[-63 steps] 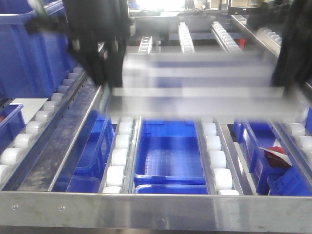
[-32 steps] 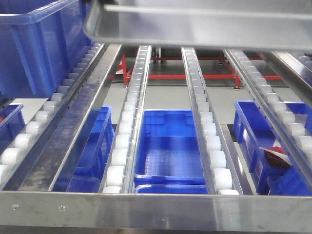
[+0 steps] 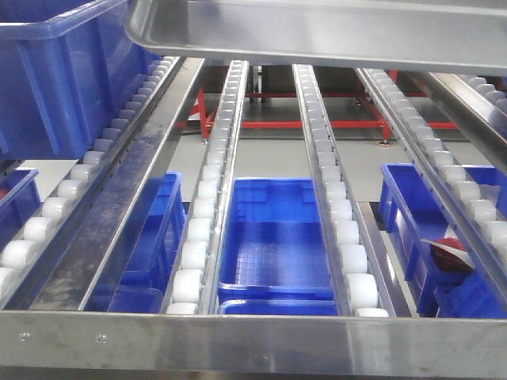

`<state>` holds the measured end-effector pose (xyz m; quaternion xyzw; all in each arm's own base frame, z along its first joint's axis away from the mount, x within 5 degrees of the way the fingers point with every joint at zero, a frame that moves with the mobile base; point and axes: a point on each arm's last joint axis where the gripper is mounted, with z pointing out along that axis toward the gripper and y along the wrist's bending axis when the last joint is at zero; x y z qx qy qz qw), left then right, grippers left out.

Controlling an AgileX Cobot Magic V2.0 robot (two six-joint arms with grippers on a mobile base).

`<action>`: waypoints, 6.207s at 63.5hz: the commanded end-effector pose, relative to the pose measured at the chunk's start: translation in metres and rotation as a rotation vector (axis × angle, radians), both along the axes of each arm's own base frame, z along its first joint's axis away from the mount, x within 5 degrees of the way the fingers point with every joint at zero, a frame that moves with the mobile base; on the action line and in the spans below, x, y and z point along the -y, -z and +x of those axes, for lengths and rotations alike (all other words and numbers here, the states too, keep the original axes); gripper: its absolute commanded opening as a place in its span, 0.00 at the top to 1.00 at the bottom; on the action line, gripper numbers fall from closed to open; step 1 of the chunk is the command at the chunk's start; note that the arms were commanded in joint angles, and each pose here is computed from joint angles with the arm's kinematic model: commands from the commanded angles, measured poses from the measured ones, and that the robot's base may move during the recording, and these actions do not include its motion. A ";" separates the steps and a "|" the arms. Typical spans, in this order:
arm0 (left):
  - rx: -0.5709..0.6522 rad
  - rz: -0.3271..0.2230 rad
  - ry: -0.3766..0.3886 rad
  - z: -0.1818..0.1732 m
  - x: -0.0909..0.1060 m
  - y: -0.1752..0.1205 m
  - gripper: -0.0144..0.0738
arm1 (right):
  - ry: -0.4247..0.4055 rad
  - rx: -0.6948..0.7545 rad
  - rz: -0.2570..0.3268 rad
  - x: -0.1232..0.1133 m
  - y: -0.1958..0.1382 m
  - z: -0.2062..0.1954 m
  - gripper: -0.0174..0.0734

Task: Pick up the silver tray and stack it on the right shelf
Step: 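Lift the silver tray up off the shelf with both grippers, then hold the silver tray raised while the base drives to another shelf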

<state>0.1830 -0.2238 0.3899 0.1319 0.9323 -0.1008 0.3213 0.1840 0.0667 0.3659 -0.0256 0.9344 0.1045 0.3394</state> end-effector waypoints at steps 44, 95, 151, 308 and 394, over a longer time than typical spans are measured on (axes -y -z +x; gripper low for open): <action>0.028 0.045 -0.029 -0.005 -0.016 -0.015 0.94 | -0.008 0.091 -0.034 0.005 -0.016 -0.001 0.75; 0.028 0.045 -0.029 -0.005 -0.016 -0.015 0.94 | -0.008 0.091 -0.034 0.005 -0.016 -0.001 0.75; 0.028 0.045 -0.029 -0.005 -0.016 -0.015 0.94 | -0.008 0.091 -0.034 0.005 -0.016 -0.001 0.75; 0.026 0.044 -0.029 -0.005 -0.016 -0.015 0.94 | -0.008 0.091 -0.034 0.005 -0.016 -0.001 0.75; 0.027 0.043 -0.028 -0.005 -0.016 -0.015 0.94 | -0.007 0.092 -0.033 0.005 -0.016 -0.001 0.75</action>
